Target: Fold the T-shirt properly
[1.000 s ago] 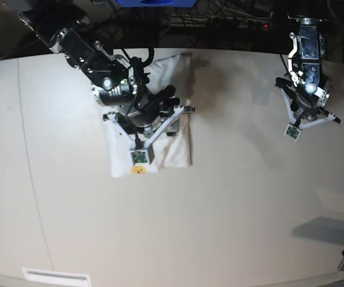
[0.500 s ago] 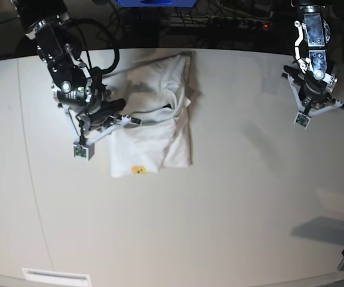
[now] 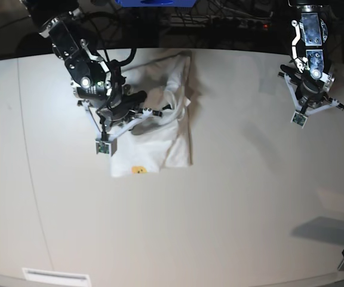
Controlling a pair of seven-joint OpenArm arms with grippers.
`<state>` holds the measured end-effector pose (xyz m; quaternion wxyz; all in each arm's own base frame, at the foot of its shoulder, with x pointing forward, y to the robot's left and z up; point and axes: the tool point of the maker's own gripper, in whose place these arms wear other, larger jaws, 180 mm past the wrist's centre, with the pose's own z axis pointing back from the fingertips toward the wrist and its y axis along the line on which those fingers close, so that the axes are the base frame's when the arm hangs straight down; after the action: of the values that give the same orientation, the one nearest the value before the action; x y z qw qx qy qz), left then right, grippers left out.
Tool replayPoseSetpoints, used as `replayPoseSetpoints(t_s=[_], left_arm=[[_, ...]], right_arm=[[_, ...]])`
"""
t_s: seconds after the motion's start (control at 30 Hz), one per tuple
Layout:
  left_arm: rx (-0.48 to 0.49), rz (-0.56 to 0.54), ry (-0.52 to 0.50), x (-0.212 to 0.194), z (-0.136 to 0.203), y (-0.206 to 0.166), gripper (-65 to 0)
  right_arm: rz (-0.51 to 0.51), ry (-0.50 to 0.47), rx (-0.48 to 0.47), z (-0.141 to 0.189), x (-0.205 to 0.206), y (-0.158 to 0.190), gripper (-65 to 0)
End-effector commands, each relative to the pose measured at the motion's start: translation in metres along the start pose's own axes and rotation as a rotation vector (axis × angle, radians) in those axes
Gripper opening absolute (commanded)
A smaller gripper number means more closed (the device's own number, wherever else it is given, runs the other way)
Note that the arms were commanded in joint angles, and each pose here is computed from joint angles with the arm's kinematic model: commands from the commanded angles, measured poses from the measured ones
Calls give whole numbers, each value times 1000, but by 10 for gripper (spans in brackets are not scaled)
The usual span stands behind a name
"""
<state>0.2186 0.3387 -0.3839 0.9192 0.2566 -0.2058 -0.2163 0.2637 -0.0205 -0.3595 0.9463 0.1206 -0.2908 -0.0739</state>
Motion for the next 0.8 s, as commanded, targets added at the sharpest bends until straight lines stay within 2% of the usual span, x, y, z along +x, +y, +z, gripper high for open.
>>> replayPoseSetpoints(t_s=[0.0,0.13,0.4,0.5,0.77], left_arm=[[31,-11,-17,4,3,12,-650],[38,-11,-17,4,4,15,-650],[39,-10,-19,5,4,16,-650],[41,-10,-16,4,4,16,-650],[44,-13,-14,3,4,17,-650]], right_arm=[[12,-45,25,3,12,10,-647],[43,-52,54,3,16,25,-647],[24,-43,90,-5,21,50,-647],[61,-51,113,-3,22,62,-647],[88,6,132,-18,6,89,-647]])
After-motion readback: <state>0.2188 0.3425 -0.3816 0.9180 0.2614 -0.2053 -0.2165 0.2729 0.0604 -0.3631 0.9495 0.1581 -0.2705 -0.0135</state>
